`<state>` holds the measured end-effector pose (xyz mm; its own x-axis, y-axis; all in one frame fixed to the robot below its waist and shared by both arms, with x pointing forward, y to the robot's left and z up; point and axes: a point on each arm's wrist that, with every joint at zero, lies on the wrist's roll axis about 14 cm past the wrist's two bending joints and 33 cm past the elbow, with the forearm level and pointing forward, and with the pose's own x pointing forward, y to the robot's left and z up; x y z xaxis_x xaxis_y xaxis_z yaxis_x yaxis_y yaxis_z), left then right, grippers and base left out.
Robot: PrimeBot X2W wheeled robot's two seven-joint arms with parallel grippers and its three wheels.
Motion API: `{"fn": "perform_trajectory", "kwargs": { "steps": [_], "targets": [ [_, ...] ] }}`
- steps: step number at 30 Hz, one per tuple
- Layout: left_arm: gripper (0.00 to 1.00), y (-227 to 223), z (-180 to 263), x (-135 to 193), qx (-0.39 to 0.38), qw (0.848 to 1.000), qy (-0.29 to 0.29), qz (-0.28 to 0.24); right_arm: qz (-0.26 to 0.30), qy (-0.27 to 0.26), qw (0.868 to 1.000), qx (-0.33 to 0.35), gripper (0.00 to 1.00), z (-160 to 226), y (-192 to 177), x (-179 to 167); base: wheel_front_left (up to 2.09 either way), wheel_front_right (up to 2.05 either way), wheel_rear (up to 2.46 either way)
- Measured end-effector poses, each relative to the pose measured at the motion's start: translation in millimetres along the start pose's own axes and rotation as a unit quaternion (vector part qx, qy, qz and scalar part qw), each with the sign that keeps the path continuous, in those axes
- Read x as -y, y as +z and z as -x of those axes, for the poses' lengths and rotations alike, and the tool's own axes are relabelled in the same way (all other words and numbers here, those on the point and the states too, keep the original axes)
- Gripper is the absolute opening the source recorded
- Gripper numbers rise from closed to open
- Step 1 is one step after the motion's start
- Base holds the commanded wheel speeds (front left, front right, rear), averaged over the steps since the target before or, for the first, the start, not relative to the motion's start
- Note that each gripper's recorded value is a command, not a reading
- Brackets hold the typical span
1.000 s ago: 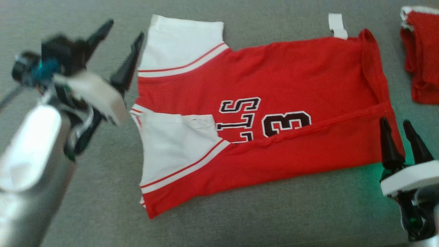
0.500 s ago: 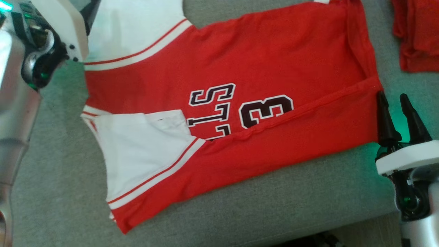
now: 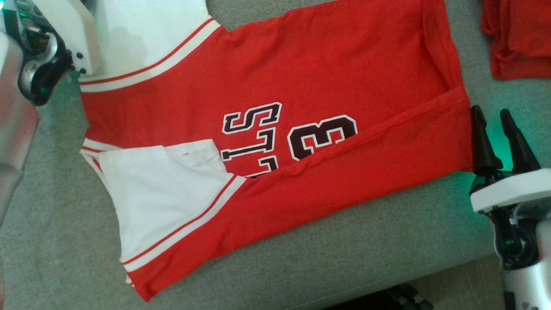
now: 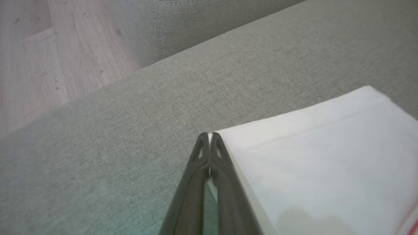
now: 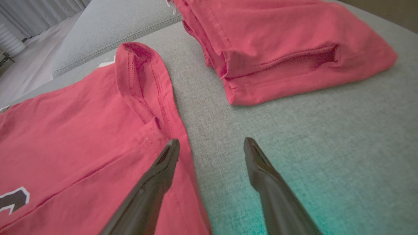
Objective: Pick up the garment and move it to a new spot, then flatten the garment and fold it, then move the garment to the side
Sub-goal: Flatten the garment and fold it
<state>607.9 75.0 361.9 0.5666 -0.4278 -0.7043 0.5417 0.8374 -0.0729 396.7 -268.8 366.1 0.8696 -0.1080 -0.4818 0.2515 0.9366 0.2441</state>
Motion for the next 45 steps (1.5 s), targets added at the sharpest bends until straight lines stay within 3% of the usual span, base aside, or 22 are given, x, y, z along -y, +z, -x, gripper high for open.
{"fn": "perform_trajectory", "kwargs": {
  "steps": [5,14,19,23,34,37,39,41,45],
  "targets": [
    [0.00,7,7,1,0.027,1.000,0.003,-0.010,0.018,0.023,1.000,0.006,1.00,-5,14,-11,0.00,0.00,0.00],
    [0.00,25,31,19,0.064,0.997,-0.011,-0.038,0.120,0.098,0.988,0.008,1.00,-47,68,-77,0.00,0.00,0.00],
    [0.00,26,43,28,0.074,0.996,-0.022,-0.048,0.185,0.093,0.978,-0.028,1.00,-78,74,-96,0.00,0.00,0.00],
    [0.00,25,47,30,0.078,0.995,-0.026,-0.048,0.207,0.089,0.972,-0.060,1.00,-93,68,-106,0.00,0.00,0.00],
    [0.00,32,52,30,0.087,0.994,-0.027,-0.059,0.204,0.062,0.972,-0.104,0.99,-115,67,-103,0.00,0.00,0.00],
    [0.00,30,54,30,0.088,0.994,-0.027,-0.056,0.195,0.060,0.974,-0.102,0.56,-118,70,-103,0.00,0.00,0.00],
    [0.00,28,55,30,0.085,0.994,-0.027,-0.055,0.191,0.058,0.974,-0.108,0.38,-118,67,-103,0.00,0.00,0.00],
    [0.00,27,56,29,0.088,0.994,-0.026,-0.052,0.192,0.055,0.974,-0.111,0.02,-119,64,-102,0.00,0.00,0.00],
    [0.00,28,59,25,0.093,0.994,-0.021,-0.049,0.190,0.053,0.973,-0.118,0.00,-120,57,-100,0.00,0.00,0.00]
  ]
}}
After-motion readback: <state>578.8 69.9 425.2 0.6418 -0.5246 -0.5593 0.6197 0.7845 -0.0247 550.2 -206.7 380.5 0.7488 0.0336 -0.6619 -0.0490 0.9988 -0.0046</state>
